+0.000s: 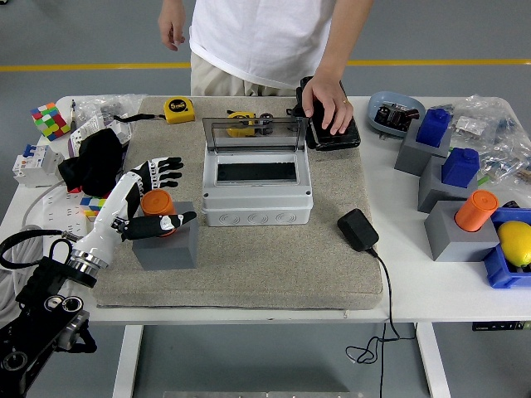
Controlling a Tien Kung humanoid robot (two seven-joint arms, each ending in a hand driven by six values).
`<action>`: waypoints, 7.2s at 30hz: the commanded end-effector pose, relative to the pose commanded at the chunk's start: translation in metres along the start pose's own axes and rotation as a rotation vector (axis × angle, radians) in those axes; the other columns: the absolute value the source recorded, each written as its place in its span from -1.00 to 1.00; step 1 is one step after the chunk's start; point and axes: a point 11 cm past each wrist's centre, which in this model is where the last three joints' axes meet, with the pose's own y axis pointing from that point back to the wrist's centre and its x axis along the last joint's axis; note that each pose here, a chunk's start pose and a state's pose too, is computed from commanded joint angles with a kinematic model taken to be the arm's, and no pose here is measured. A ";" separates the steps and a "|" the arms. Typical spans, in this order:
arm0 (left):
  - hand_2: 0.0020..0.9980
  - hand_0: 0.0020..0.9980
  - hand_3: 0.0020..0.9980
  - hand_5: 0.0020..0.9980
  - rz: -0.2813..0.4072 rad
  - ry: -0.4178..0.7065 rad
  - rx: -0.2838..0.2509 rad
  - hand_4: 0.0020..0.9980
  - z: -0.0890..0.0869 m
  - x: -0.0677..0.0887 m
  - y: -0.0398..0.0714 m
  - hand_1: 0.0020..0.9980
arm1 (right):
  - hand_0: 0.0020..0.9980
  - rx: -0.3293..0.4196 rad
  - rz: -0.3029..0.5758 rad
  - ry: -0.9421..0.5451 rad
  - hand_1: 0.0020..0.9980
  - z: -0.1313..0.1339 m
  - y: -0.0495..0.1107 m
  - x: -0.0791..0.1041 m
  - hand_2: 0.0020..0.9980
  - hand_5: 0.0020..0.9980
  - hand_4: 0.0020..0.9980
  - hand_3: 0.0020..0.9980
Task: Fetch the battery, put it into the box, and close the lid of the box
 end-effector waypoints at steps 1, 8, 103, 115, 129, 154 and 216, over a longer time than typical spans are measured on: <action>0.54 0.22 0.52 -1.00 0.000 0.000 0.001 1.00 0.000 0.000 0.000 0.46 | 0.31 0.000 0.000 0.000 0.35 0.000 0.000 0.000 0.39 0.11 0.94 0.30; 0.45 0.08 0.49 -1.00 0.010 0.022 0.014 1.00 -0.005 0.000 0.003 0.38 | 0.31 -0.001 0.001 0.001 0.35 0.000 0.000 0.001 0.38 0.12 0.94 0.30; -0.64 -0.91 -0.54 -1.00 -0.160 -0.109 -0.204 0.48 0.061 -0.025 -0.044 -0.84 | 0.31 0.004 -0.006 -0.003 0.35 -0.003 0.000 -0.004 0.38 0.10 0.93 0.30; -0.64 -0.90 -0.55 -1.00 -0.396 -0.598 -0.283 0.47 0.095 -0.078 -0.080 -0.84 | 0.30 0.000 -0.011 -0.001 0.35 -0.002 -0.001 -0.007 0.38 0.10 0.93 0.30; -0.64 -0.88 -0.54 -1.00 -0.463 -0.870 -0.260 0.55 0.098 -0.115 -0.125 -0.82 | 0.30 -0.013 -0.015 0.006 0.35 0.004 -0.001 -0.010 0.38 0.10 0.93 0.30; -0.53 -0.82 -0.43 -1.00 -0.379 -0.921 -0.098 0.66 0.073 -0.114 -0.158 -0.67 | 0.30 -0.016 -0.019 0.012 0.35 0.005 -0.002 -0.013 0.38 0.11 0.93 0.30; 0.42 0.00 0.54 -0.55 -0.308 -0.792 -0.318 1.00 0.117 -0.118 -0.151 0.35 | 0.30 -0.013 -0.021 0.011 0.35 0.005 -0.001 -0.013 0.38 0.10 0.93 0.30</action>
